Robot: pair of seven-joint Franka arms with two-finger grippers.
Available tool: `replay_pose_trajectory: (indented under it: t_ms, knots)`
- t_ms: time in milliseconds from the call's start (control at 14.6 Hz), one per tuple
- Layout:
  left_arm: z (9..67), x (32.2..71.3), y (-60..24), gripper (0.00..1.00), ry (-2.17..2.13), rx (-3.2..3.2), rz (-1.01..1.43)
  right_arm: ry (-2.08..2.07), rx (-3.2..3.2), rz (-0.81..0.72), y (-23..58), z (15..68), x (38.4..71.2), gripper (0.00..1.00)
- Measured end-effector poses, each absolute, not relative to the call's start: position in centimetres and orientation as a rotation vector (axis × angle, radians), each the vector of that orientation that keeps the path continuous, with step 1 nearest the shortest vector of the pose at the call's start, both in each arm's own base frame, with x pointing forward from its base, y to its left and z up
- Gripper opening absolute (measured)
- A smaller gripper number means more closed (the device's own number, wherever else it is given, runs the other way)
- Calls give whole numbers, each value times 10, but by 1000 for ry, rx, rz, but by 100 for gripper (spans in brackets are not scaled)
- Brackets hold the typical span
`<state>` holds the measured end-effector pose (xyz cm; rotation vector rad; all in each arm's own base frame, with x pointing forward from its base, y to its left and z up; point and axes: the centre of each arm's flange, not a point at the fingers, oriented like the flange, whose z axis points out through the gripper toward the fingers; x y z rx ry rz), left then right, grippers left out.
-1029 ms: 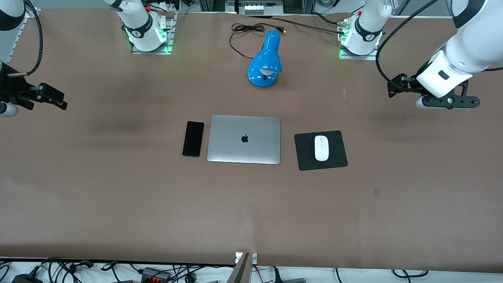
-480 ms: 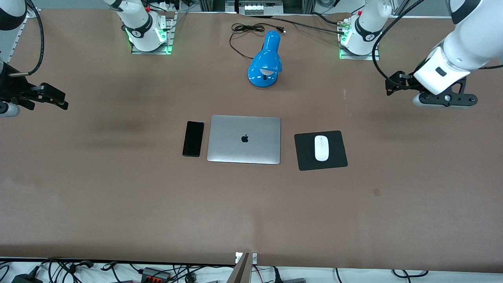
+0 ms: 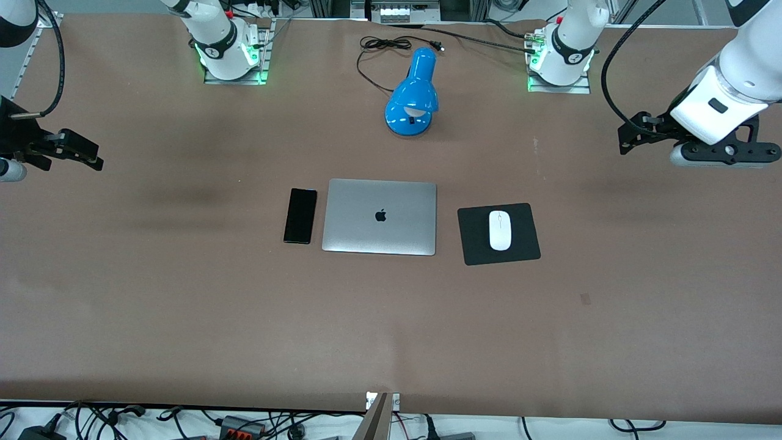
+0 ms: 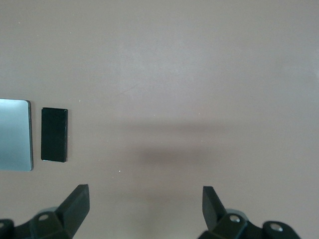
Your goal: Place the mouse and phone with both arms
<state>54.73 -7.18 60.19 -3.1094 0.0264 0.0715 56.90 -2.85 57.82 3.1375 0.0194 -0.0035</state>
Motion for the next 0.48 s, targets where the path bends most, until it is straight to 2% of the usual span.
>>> replay_pose_trajectory:
  t_ms: [480]
  knots:
    - [598, 550, -84, 100, 35, -3114, 143, 25, 3138, -9, -27, 578, 569, 100]
